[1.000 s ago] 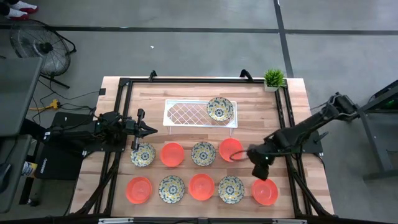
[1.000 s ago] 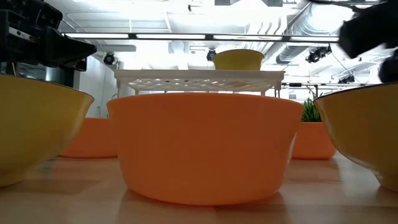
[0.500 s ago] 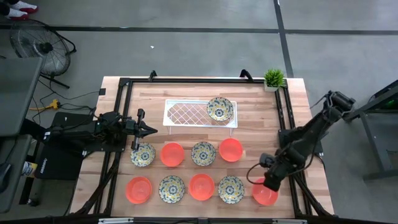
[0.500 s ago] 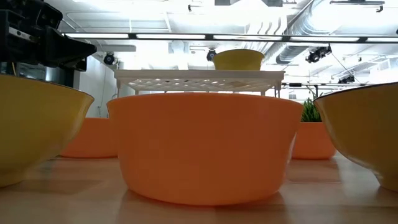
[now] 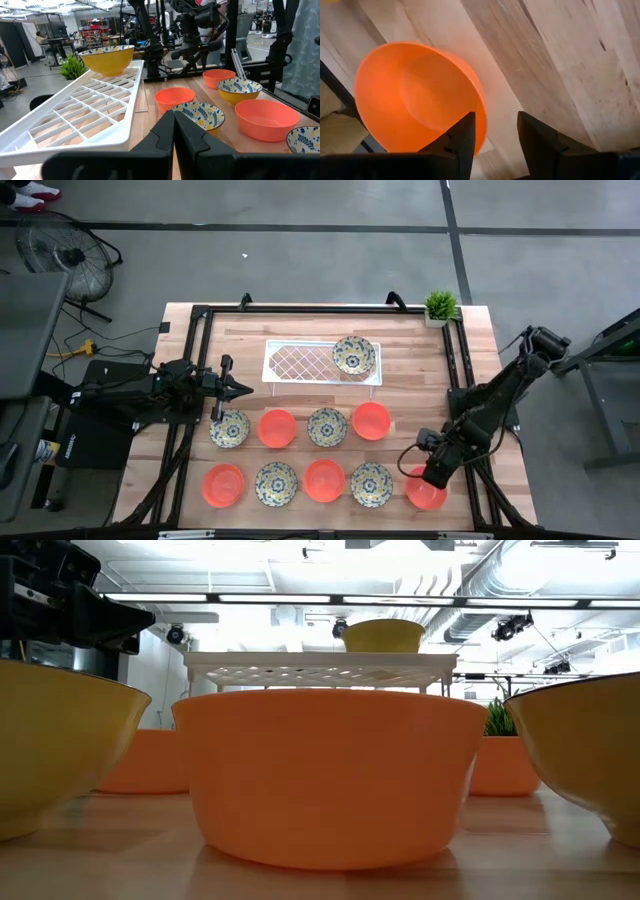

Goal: Pick & Place Mini bowls
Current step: Put the orange bowl on the shelf

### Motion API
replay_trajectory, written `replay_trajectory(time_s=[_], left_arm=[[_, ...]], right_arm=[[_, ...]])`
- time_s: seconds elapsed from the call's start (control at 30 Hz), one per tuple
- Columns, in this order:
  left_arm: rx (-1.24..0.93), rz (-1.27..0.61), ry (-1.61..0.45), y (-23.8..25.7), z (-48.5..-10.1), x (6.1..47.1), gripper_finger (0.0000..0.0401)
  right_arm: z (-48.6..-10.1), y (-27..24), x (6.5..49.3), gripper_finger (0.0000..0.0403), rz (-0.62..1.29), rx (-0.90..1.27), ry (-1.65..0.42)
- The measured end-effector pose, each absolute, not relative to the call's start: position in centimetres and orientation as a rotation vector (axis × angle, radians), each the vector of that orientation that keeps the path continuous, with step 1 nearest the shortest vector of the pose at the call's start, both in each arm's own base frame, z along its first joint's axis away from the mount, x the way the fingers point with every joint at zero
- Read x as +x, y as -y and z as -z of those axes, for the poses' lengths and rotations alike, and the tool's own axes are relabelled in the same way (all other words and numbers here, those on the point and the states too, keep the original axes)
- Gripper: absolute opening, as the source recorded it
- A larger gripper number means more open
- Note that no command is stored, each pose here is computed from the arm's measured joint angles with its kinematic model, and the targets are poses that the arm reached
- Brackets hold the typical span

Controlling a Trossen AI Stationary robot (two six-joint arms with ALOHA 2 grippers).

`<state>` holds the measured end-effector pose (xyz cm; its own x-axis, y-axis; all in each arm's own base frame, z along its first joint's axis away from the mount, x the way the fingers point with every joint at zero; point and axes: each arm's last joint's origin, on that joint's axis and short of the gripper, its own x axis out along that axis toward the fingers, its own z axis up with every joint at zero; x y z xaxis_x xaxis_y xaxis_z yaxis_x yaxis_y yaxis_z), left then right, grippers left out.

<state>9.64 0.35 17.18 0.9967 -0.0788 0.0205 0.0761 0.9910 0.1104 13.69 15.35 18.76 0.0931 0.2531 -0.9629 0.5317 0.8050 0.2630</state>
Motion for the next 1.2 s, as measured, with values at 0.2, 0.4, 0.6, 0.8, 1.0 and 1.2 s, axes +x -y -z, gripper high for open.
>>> replay_trajectory(time_s=[0.2,0.4,0.6,0.8,1.0,1.2], left_arm=[[0.110,0.078,0.025,-0.3,-17.2,9.6,0.0000],[0.110,0.078,0.025,-0.3,-17.2,9.6,0.0000],[0.110,0.078,0.025,-0.3,-17.2,9.6,0.0000],[0.110,0.078,0.025,-0.3,-17.2,9.6,0.0000],[0.110,0.078,0.025,-0.3,-17.2,9.6,0.0000],[0.110,0.078,0.025,-0.3,-17.2,9.6,0.0000]], right_arm=[[-18.6,-15.9,13.6,0.0133,0.198,0.654,-1.477],[-17.4,-16.6,13.7,0.0133,0.209,0.584,-1.513],[-16.9,-16.9,14.0,0.0133,0.198,0.567,-1.511],[-16.9,-16.9,14.0,0.0120,0.196,0.560,-1.508],[-16.9,-16.8,14.1,0.0079,0.186,0.547,-1.508],[-16.9,-16.8,14.0,0.0034,0.191,0.540,-1.511]])
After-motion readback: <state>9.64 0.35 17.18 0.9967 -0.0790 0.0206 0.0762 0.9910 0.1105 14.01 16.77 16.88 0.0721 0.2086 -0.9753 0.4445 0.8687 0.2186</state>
